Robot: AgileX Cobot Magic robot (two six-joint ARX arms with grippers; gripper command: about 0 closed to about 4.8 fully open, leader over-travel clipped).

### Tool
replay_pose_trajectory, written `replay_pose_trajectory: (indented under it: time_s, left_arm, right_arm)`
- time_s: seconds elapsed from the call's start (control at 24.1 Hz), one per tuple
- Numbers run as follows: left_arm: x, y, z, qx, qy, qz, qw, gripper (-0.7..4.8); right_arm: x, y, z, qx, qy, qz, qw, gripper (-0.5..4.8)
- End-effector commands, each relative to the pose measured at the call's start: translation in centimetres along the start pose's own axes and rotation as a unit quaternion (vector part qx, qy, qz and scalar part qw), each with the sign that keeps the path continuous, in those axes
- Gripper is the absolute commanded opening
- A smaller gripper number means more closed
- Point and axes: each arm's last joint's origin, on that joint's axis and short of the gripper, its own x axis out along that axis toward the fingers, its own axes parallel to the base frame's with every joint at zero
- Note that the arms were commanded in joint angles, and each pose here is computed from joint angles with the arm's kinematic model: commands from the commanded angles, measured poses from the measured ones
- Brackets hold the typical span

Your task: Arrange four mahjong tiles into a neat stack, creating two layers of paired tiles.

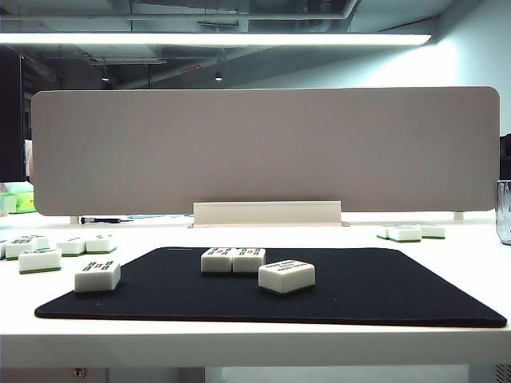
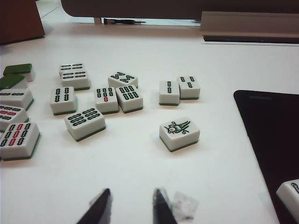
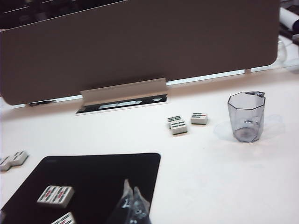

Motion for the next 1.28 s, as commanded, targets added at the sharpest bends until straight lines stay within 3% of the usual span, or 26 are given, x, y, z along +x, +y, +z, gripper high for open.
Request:
replay_pose_trajectory:
  time_s: [0.04, 0.37, 0.62, 0.83, 0.99, 1.28]
  left_arm:
    - [0.0, 0.0, -0.1, 0.006, 0.007, -0.003, 1.0, 1.11]
    - [0.0, 0.0, -0.1, 0.011, 0.006, -0.003, 1.0, 1.11]
    - [0.0, 0.0, -0.1, -0.01, 0.006, -0.002, 1.0, 1.11]
    - [0.0, 0.0, -0.1, -0.011, 0.006, -0.003, 1.0, 1.11]
    - [0.0, -0.1, 0.0, -0.06, 0.005, -0.007, 0.998, 1.11]
    - [-1.1, -0.4, 2.9, -0.089, -0.035, -0.07, 0.993, 1.11]
  right_arm:
    - [-1.9, 0.5, 0.5, -0.001, 0.014, 0.034, 0.999, -0.01]
    - [-6.5, 1.8, 1.3, 0.009, 0.071, 0.137, 0.988, -0.01]
    - [-8.2, 2.3, 1.0, 0.021, 0.115, 0.194, 0.974, -0.01]
    - [-8.4, 2.4, 0.7, 0.028, 0.133, 0.207, 0.969, -0.01]
    - [-8.4, 2.4, 0.7, 0.027, 0.133, 0.207, 0.969, -0.01]
    - [-8.4, 2.4, 0.7, 0.027, 0.133, 0.206, 0.969, -0.01]
